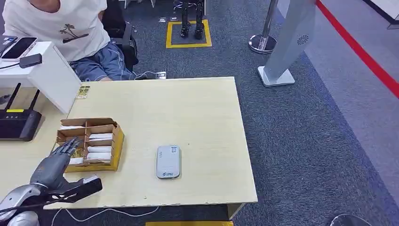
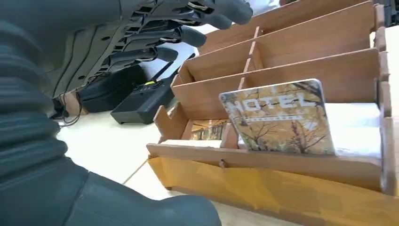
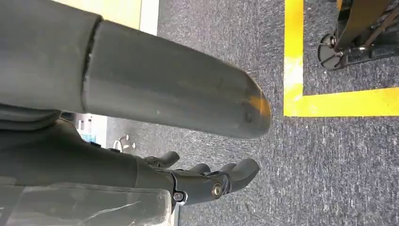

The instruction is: Pass the card to the sensor for recognition and then transmit it.

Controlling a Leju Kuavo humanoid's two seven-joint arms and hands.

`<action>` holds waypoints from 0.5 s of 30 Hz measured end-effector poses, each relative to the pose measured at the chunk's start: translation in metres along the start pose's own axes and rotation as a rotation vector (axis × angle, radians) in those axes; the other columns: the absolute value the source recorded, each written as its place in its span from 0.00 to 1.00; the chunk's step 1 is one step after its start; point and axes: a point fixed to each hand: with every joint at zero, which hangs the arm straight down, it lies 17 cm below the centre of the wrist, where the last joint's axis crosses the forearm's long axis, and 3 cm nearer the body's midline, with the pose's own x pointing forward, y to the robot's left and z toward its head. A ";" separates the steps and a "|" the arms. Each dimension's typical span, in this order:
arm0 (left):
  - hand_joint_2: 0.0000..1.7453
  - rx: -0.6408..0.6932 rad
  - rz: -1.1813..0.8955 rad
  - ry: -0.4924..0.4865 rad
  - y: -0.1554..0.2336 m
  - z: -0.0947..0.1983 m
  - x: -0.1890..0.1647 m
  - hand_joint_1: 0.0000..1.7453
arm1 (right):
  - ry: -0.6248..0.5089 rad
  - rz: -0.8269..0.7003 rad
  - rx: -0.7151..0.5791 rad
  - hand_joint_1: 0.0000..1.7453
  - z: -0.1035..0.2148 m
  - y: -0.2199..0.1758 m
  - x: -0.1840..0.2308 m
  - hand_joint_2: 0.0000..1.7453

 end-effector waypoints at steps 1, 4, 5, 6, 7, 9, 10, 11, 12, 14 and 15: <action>1.00 0.001 0.002 0.000 0.000 -0.001 0.001 0.00 | 0.001 0.000 0.000 0.00 0.000 0.000 0.000 0.00; 1.00 0.001 0.005 0.000 0.000 -0.002 0.001 0.00 | 0.003 0.001 -0.001 0.00 0.000 0.000 0.000 0.00; 1.00 0.002 0.005 0.000 0.000 -0.002 0.001 0.00 | 0.003 0.001 -0.001 0.00 0.000 0.000 0.000 0.00; 1.00 0.002 0.006 0.000 0.001 -0.003 0.001 0.00 | 0.003 0.001 -0.001 0.00 0.000 0.000 -0.001 0.00; 1.00 0.003 0.006 0.000 0.001 -0.003 0.002 0.00 | 0.002 0.001 -0.001 0.00 0.000 0.000 0.000 0.00; 1.00 0.003 0.007 0.002 0.001 -0.003 0.001 0.00 | 0.003 0.001 -0.001 0.00 0.000 0.000 0.000 0.00; 1.00 0.003 0.009 0.001 0.001 -0.004 0.002 0.00 | 0.003 0.001 -0.001 0.00 0.000 0.000 -0.001 0.00; 1.00 0.003 0.009 0.001 0.001 -0.004 0.002 0.00 | 0.003 0.001 -0.001 0.00 0.000 0.000 -0.001 0.00; 1.00 0.003 0.010 0.001 0.001 -0.004 0.002 0.00 | 0.003 0.001 0.000 0.00 0.000 0.000 0.000 0.00; 1.00 0.004 0.010 0.000 0.001 -0.004 0.002 0.00 | 0.003 0.002 0.000 0.00 0.000 0.000 -0.001 0.00; 1.00 0.004 0.011 0.001 0.001 -0.004 0.002 0.00 | 0.003 0.001 0.000 0.00 0.000 0.000 -0.001 0.00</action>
